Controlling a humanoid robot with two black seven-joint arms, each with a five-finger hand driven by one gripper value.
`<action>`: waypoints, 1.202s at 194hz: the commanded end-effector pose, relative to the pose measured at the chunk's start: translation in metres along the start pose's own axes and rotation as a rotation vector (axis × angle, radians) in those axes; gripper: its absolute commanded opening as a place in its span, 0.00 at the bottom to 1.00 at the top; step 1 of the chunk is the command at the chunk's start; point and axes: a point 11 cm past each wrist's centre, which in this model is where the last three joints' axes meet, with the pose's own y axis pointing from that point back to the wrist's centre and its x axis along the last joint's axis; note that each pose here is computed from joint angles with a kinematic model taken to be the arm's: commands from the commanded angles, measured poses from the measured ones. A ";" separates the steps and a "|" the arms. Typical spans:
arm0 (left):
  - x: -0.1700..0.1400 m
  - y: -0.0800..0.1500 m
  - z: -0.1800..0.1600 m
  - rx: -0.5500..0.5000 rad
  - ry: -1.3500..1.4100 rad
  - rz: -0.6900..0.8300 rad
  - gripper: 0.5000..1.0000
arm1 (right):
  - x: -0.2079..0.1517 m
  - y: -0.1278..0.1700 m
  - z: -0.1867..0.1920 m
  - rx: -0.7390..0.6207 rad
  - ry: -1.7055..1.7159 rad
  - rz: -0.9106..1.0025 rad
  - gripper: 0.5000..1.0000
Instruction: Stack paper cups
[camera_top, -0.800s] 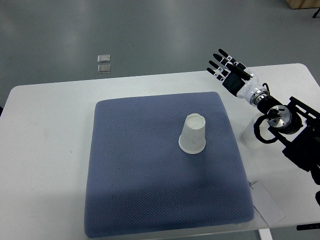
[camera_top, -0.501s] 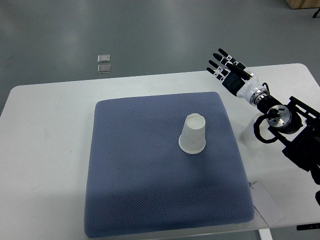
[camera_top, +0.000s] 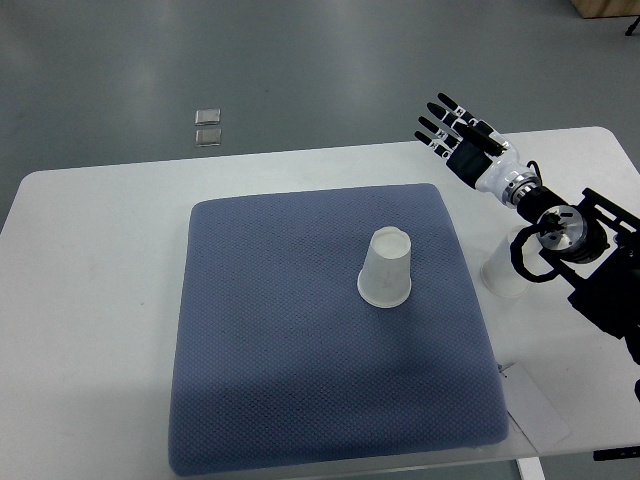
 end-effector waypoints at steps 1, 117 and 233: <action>0.001 0.000 -0.001 0.001 -0.001 0.003 1.00 | 0.000 0.000 -0.008 0.001 0.020 -0.004 0.83; 0.002 0.000 -0.001 0.001 -0.002 0.006 1.00 | -0.010 0.029 -0.132 -0.312 0.962 -0.026 0.83; 0.002 0.000 -0.001 0.001 -0.002 0.004 1.00 | -0.088 0.058 -0.175 -0.879 1.891 -0.161 0.83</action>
